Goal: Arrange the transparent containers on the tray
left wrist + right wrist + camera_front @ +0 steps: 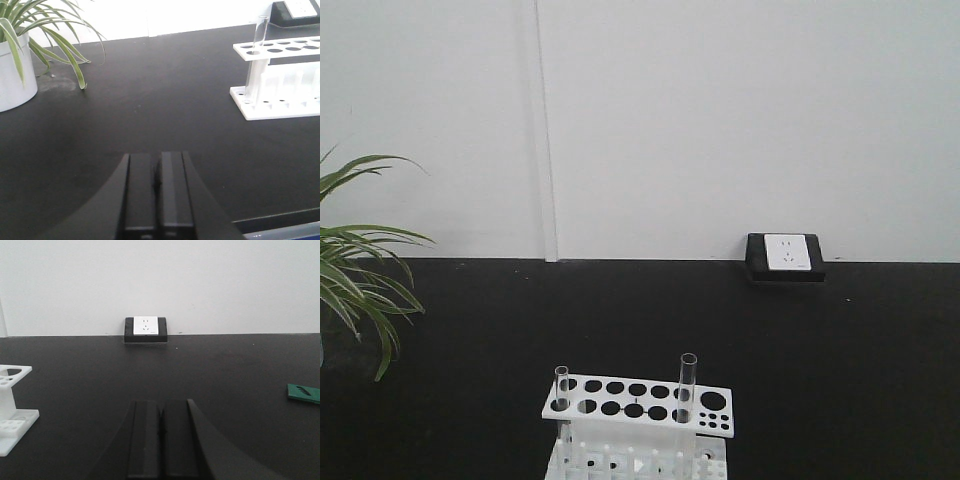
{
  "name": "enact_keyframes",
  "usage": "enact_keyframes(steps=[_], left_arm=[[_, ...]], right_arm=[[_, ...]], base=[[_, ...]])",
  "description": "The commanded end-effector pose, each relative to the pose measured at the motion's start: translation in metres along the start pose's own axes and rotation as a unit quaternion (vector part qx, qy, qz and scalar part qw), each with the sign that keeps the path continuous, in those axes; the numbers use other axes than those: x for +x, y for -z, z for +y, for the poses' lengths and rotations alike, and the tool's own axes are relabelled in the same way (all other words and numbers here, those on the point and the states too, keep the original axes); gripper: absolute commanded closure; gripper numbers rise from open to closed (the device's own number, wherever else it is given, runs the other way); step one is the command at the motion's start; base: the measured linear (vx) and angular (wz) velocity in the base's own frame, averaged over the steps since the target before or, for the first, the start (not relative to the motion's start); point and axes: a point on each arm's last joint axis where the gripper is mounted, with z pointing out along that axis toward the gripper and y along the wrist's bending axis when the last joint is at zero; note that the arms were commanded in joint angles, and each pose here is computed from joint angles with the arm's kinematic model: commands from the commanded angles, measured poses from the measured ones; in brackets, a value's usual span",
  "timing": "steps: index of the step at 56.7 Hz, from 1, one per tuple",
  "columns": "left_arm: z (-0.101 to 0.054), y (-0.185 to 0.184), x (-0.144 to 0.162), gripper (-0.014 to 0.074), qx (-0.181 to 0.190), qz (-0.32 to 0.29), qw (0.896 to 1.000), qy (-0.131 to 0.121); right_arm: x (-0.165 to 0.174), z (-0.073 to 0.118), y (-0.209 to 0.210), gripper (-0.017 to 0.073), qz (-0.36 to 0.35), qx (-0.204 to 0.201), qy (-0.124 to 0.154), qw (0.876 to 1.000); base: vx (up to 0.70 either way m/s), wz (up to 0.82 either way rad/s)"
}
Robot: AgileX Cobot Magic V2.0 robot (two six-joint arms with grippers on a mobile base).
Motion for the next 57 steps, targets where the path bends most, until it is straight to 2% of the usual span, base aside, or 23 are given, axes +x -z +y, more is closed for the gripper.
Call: enact_keyframes(steps=[1, 46, 57], left_arm=[[0.0000, -0.0019, 0.0027, 0.0600, 0.001, -0.032, 0.999, 0.005], [0.0000, -0.0019, 0.0027, 0.0600, 0.001, -0.032, 0.999, 0.005], [-0.0002, -0.0015, -0.0022, 0.0601, 0.002, -0.059, 0.998, 0.005]], right_arm=[[-0.0044, -0.0006, 0.0004, 0.0571, -0.038, 0.005, 0.005, 0.999], [-0.0044, -0.0006, 0.0004, 0.0571, -0.038, 0.005, 0.005, 0.999], [-0.0044, -0.0006, 0.0004, 0.0571, -0.038, 0.005, 0.005, 0.999]], base=[[0.00, 0.00], [0.00, 0.00], [0.00, 0.00]])
